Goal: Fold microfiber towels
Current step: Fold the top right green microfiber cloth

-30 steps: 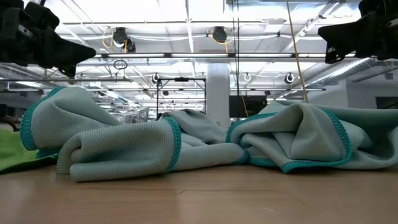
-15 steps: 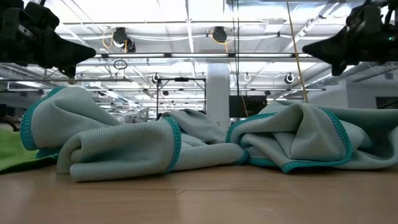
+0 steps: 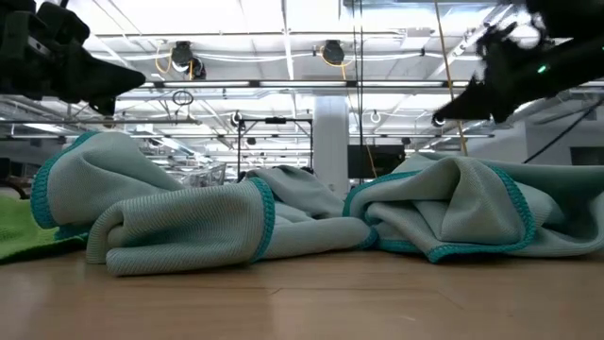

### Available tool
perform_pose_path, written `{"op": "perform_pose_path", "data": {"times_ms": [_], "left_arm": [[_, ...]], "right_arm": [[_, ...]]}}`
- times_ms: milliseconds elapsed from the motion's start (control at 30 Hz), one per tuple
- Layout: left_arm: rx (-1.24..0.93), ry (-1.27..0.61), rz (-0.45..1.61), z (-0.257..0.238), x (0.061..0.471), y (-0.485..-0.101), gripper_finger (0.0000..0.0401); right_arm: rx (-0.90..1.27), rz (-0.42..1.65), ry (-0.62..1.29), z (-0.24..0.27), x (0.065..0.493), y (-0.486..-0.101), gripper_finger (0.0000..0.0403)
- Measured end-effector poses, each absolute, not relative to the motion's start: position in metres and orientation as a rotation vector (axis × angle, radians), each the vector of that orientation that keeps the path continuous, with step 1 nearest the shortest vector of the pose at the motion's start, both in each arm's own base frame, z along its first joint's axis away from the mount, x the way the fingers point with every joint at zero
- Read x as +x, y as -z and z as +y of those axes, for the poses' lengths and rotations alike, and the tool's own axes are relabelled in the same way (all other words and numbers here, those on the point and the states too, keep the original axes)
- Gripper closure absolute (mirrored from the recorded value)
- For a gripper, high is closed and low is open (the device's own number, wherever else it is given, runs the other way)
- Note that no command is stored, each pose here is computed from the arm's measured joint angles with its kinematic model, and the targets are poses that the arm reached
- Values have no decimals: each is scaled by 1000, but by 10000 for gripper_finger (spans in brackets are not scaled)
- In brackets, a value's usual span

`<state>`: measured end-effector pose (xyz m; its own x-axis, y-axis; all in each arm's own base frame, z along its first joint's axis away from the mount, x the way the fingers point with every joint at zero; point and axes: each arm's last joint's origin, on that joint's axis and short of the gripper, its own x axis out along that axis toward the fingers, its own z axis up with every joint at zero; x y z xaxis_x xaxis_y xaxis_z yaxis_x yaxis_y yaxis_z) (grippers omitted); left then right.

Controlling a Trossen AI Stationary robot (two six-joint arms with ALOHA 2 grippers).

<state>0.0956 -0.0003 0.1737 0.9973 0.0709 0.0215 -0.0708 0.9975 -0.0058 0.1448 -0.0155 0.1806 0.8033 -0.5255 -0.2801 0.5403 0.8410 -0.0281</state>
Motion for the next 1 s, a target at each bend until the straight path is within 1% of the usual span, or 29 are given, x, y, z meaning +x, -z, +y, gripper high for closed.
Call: {"op": "perform_pose_path", "data": {"times_ms": [100,233,367,533,667,800,1000], "left_arm": [[-9,-72,-40,0,96,-176,370],[-10,-72,-41,0,96,-176,370],[-10,-72,-42,0,96,-176,370],[-10,-89,-42,0,96,-176,370],[-11,-98,-41,1,95,-176,370],[-12,-99,-42,1,95,-176,370],[-7,-101,-17,1,96,-173,370]], "right_arm": [[50,346,629,-25,164,-184,403],[7,484,661,-37,188,-174,394],[57,466,594,-52,215,-169,364],[109,517,537,-72,239,-156,321],[135,595,513,-82,254,-140,301],[102,649,502,-86,269,-128,292],[34,696,473,-87,280,-110,291]]}}
